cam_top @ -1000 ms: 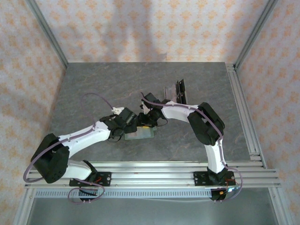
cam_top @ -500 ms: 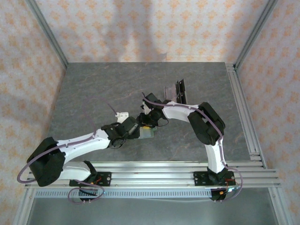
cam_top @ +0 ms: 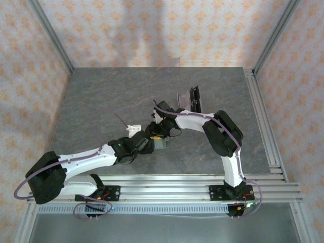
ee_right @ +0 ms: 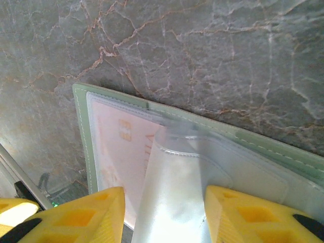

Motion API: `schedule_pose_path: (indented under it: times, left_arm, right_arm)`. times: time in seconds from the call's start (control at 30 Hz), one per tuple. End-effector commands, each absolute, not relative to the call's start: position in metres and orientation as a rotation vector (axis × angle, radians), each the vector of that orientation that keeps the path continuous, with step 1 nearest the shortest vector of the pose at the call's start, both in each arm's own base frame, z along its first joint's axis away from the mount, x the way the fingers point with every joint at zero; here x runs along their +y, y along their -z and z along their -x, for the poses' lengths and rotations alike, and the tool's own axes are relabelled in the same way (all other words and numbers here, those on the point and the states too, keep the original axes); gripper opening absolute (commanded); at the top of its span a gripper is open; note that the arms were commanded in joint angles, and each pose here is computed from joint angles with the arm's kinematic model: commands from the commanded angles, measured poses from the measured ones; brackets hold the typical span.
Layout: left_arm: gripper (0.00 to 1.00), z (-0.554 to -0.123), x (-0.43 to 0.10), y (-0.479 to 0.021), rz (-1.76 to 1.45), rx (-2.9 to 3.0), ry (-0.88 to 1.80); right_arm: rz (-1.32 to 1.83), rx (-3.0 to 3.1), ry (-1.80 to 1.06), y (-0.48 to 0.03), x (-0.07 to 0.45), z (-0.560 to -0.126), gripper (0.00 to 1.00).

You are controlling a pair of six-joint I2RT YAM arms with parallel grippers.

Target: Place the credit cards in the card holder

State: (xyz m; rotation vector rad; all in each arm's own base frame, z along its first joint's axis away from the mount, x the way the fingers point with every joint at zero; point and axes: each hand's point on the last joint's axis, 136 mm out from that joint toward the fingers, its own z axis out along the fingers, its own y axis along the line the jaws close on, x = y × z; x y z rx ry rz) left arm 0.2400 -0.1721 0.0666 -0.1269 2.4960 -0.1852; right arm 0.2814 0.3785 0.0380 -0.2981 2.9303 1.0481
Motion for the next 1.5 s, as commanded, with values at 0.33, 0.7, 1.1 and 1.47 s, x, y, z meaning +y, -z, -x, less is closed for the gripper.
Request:
schedule_pose_path:
  times: [0.33, 0.7, 1.1, 1.47]
  left_arm:
    - [1.00, -0.253, -0.173, -0.056, 0.112, 2.495, 0.067]
    - [1.00, -0.250, -0.159, -0.042, 0.129, 2.517, -0.057]
    - [1.00, -0.248, -0.154, -0.042, 0.136, 2.514, -0.073]
    - [1.00, -0.248, -0.153, -0.044, 0.134, 2.511, -0.073]
  right_arm:
    - [0.263, 2.982, -0.980, -0.023, 0.367, -0.273, 0.46]
    - [0.270, 2.962, -1.010, -0.037, 0.369, -0.275, 0.46]
    - [0.108, 2.842, -0.957, -0.078, 0.348, -0.292, 0.47]
    - [0.025, 2.836, -1.065, -0.065, 0.358, -0.292, 0.47]
